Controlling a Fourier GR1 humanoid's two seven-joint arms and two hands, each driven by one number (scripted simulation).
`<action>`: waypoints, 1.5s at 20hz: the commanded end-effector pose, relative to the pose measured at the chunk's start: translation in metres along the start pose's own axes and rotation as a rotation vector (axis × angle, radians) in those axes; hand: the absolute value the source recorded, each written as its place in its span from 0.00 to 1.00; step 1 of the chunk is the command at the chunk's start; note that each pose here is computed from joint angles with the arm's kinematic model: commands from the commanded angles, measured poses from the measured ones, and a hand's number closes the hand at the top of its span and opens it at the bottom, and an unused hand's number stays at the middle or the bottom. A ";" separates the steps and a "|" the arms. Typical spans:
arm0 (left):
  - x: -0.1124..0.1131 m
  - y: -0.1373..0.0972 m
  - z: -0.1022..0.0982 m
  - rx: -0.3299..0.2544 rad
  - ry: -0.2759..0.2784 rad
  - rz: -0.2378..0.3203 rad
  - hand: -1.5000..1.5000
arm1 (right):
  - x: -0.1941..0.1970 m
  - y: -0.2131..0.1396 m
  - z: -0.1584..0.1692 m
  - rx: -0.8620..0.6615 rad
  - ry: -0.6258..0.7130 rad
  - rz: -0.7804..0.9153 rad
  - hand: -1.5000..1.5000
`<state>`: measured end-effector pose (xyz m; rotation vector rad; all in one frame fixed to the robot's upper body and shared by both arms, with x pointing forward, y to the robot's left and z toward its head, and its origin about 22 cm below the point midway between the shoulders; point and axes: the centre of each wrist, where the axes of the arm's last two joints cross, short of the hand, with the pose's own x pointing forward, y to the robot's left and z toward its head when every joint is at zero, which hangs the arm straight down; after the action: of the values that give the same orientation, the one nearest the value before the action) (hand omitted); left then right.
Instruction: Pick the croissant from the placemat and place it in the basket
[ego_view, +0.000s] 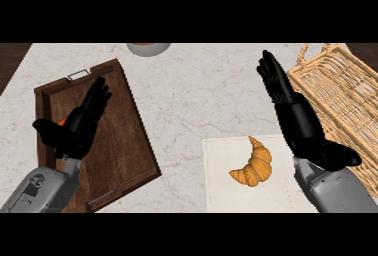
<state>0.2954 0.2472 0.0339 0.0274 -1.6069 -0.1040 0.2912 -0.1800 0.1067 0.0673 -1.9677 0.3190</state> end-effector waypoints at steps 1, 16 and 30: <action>-0.010 0.005 -0.008 0.009 0.037 -0.071 0.50 | -0.023 -0.012 0.023 -0.078 0.009 -0.044 1.00; -0.013 0.028 0.003 0.083 0.247 -0.206 0.50 | -0.054 0.011 0.115 -0.536 -0.262 0.183 0.00; -0.005 0.041 0.006 0.098 0.246 -0.237 0.50 | 0.015 -0.072 0.207 0.063 0.450 0.687 0.00</action>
<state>0.2915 0.2876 0.0267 0.2976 -1.3578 -0.1895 0.1289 -0.3038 0.0260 -0.6646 -1.6345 0.6139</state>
